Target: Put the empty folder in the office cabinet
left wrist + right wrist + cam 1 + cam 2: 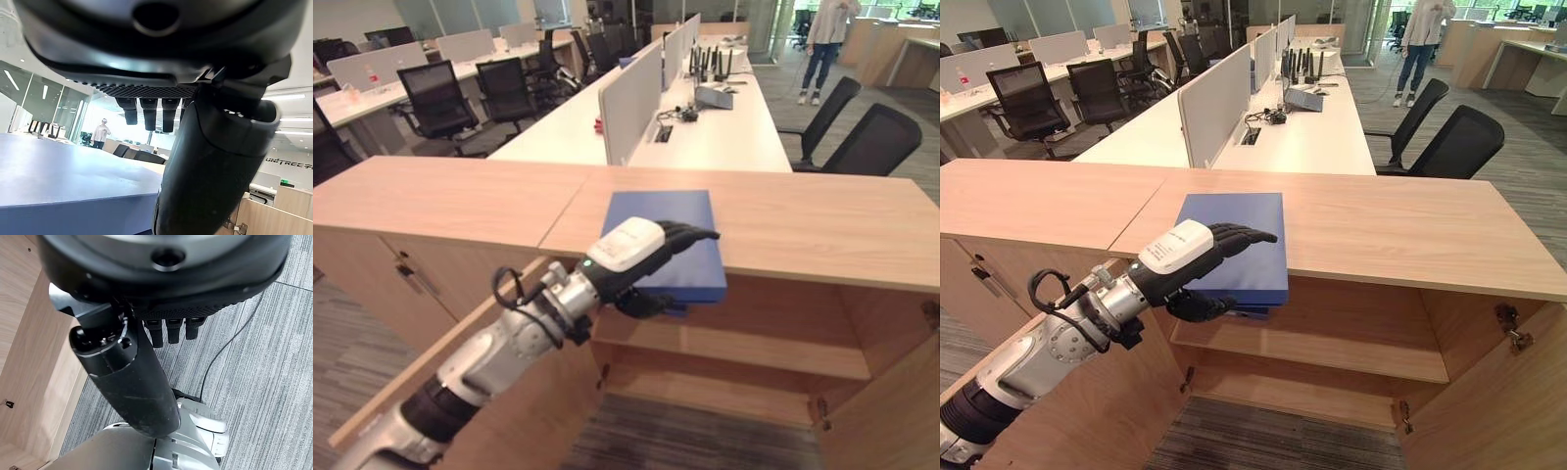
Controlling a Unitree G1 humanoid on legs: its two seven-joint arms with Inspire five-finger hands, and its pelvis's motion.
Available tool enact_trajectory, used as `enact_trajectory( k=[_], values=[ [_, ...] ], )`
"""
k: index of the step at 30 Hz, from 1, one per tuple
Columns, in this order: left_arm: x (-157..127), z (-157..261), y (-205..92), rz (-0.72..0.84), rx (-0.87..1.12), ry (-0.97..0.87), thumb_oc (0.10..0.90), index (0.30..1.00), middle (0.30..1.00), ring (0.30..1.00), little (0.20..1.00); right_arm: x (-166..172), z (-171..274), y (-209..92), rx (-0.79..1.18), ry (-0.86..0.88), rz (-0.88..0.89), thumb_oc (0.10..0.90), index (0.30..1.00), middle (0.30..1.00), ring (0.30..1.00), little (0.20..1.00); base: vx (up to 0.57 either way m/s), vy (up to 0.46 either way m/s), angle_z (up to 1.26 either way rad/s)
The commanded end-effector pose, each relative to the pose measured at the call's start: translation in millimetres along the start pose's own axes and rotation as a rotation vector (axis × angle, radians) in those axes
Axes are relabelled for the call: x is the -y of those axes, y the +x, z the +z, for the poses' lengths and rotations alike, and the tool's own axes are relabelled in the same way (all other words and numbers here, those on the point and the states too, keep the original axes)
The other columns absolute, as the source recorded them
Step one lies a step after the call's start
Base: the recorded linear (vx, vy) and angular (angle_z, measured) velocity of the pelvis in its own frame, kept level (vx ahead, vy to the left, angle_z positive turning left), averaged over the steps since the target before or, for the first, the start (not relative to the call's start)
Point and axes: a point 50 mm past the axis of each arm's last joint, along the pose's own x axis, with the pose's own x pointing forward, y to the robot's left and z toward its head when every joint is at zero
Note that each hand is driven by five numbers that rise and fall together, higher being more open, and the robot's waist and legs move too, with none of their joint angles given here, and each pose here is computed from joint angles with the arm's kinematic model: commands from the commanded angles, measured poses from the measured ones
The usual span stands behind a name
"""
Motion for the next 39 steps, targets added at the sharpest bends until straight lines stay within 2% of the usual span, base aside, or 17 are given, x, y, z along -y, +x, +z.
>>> enact_trajectory(
  k=[1,16,32,39],
  values=[
    [-58.6,1.3,14.2,0.254,0.034,0.154,0.8,0.9,0.9,0.9,0.9,0.1,24.6,0.9,0.067,0.012,0.001,0.8,0.9,0.9,0.9,0.9,0.0,0.0,0.0],
    [-55.8,-4.1,6.0,0.239,-0.006,0.113,0.8,0.9,0.9,0.9,0.9,-2.5,16.8,1.1,0.039,0.012,0.009,0.8,0.9,0.9,0.9,0.9,0.0,-0.001,0.0],
    [-36.5,-23.0,0.3,0.178,-0.105,0.36,0.8,0.9,0.9,0.9,0.9,-2.1,19.9,1.2,0.05,0.012,-0.015,0.8,0.9,0.9,0.9,0.9,-0.01,-0.001,0.0],
    [-22.2,-48.5,0.6,0.115,-0.201,0.55,0.8,0.9,0.9,0.9,0.9,-0.8,22.2,1.1,0.061,0.017,-0.031,0.8,0.9,0.9,0.9,0.9,0.0,0.0,0.0]
  ],
)
